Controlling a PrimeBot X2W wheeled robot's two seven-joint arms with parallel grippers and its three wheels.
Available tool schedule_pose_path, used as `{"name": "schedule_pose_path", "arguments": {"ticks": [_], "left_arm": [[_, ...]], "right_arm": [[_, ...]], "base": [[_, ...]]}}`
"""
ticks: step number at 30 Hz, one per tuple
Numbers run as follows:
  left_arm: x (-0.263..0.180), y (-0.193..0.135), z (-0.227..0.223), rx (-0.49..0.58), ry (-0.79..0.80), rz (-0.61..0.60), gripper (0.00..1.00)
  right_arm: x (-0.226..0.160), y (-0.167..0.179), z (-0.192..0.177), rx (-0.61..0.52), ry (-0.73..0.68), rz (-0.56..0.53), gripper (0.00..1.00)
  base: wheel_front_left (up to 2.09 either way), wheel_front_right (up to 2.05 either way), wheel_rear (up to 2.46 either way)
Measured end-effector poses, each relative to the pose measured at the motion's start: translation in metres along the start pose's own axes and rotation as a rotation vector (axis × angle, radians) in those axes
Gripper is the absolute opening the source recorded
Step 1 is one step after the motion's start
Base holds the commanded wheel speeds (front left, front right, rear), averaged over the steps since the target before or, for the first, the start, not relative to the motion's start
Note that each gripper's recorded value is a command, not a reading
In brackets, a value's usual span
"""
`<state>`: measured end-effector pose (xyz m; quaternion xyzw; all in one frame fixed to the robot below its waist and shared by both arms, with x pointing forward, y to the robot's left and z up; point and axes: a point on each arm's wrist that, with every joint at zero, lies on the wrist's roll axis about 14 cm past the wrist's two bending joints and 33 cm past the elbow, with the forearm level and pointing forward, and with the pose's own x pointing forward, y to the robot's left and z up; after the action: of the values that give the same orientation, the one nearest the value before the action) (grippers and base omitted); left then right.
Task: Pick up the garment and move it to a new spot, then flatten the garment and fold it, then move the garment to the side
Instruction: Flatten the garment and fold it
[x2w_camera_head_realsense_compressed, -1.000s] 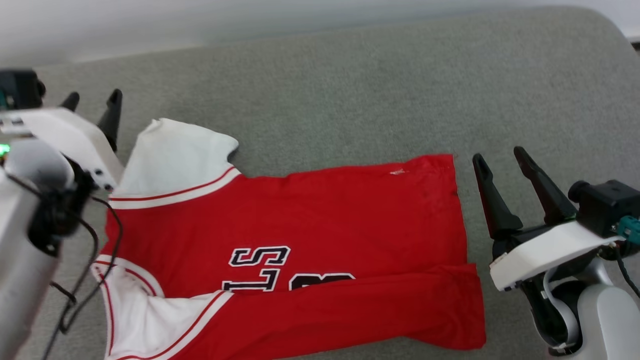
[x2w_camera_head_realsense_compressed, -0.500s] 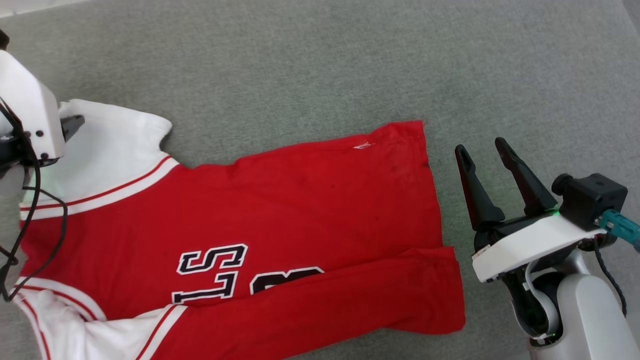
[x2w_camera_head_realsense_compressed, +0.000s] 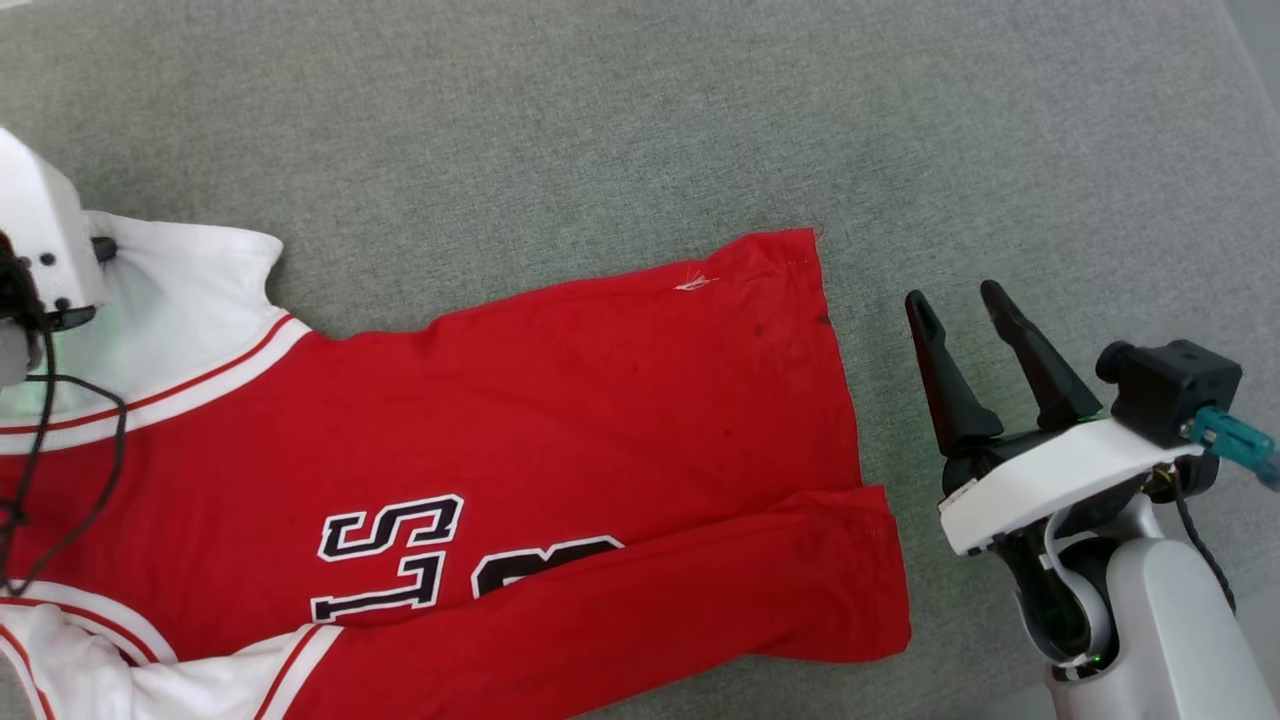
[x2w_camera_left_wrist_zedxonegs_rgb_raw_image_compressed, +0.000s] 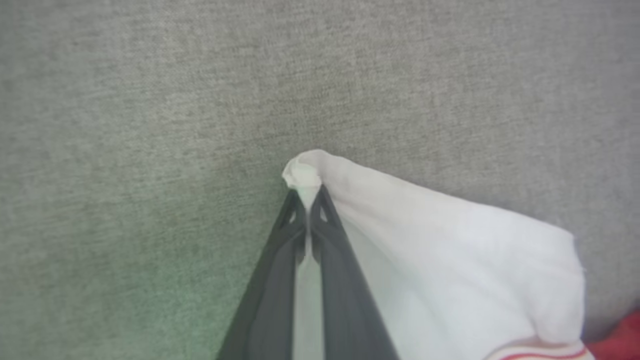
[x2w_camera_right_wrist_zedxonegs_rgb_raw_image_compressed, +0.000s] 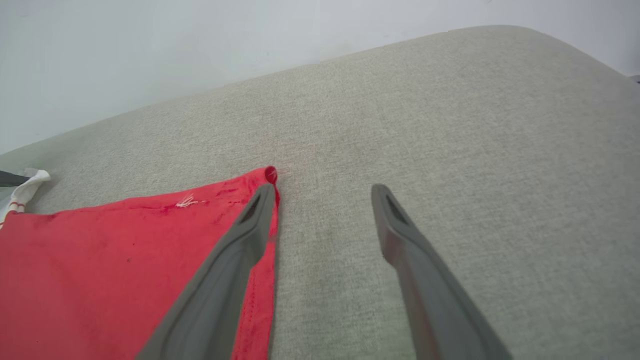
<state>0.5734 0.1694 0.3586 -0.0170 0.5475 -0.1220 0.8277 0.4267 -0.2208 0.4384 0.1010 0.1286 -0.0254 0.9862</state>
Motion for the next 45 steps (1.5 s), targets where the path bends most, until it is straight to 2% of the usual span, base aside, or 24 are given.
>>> {"name": "schedule_pose_path", "arguments": {"ticks": [8,11,12,13,17,23,30,31,32,33,34,39,45], "left_arm": [[-0.017,-0.004,0.012,-0.020,-0.133,-0.001,0.00],[-0.034,-0.009,0.019,-0.033,-0.211,-0.023,0.00],[-0.034,-0.009,0.019,-0.033,-0.211,-0.023,0.00],[-0.046,-0.007,0.026,-0.026,-0.257,-0.019,0.00],[-0.064,-0.007,0.035,-0.019,-0.329,-0.037,0.00],[-0.076,0.004,0.038,0.002,-0.368,-0.020,0.00],[-0.071,0.015,0.031,0.010,-0.360,-0.006,0.00],[-0.071,0.015,0.030,0.011,-0.359,-0.007,0.00],[-0.072,0.016,0.029,0.011,-0.361,-0.007,0.00],[-0.072,0.016,0.029,0.012,-0.362,-0.005,0.00],[-0.073,0.017,0.029,0.013,-0.364,-0.005,0.00],[-0.084,0.018,0.029,0.010,-0.407,-0.007,0.00],[-0.109,0.020,0.022,-0.019,-0.501,-0.015,0.00]], "right_arm": [[0.009,-0.005,0.000,0.044,0.083,-0.002,1.00],[0.020,-0.009,-0.015,0.043,0.234,0.012,1.00],[0.020,-0.009,-0.015,0.043,0.234,0.012,1.00],[0.028,-0.002,-0.023,0.036,0.315,0.044,1.00],[0.041,0.018,-0.036,-0.013,0.458,0.119,1.00],[0.063,0.035,-0.040,-0.092,0.555,0.180,1.00],[0.078,0.045,-0.066,-0.171,0.739,0.213,1.00],[0.078,0.045,-0.069,-0.168,0.763,0.215,0.96],[0.078,0.046,-0.070,-0.169,0.783,0.215,0.39],[0.078,0.046,-0.070,-0.175,0.795,0.218,0.09],[0.078,0.047,-0.070,-0.176,0.800,0.220,0.00],[0.077,0.055,-0.063,-0.196,0.782,0.239,0.00],[0.071,0.059,-0.034,-0.225,0.683,0.251,0.00]], "base": [[0.00,0.00,0.00],[0.00,0.00,0.00],[0.00,0.00,0.00],[0.00,0.00,0.00],[0.00,0.00,0.00],[0.00,0.00,0.00],[0.00,0.00,0.00],[0.00,0.00,0.00],[0.00,0.00,0.00],[0.00,0.00,0.00],[0.00,0.00,0.00],[0.00,0.00,0.00],[0.00,0.00,0.00]]}}
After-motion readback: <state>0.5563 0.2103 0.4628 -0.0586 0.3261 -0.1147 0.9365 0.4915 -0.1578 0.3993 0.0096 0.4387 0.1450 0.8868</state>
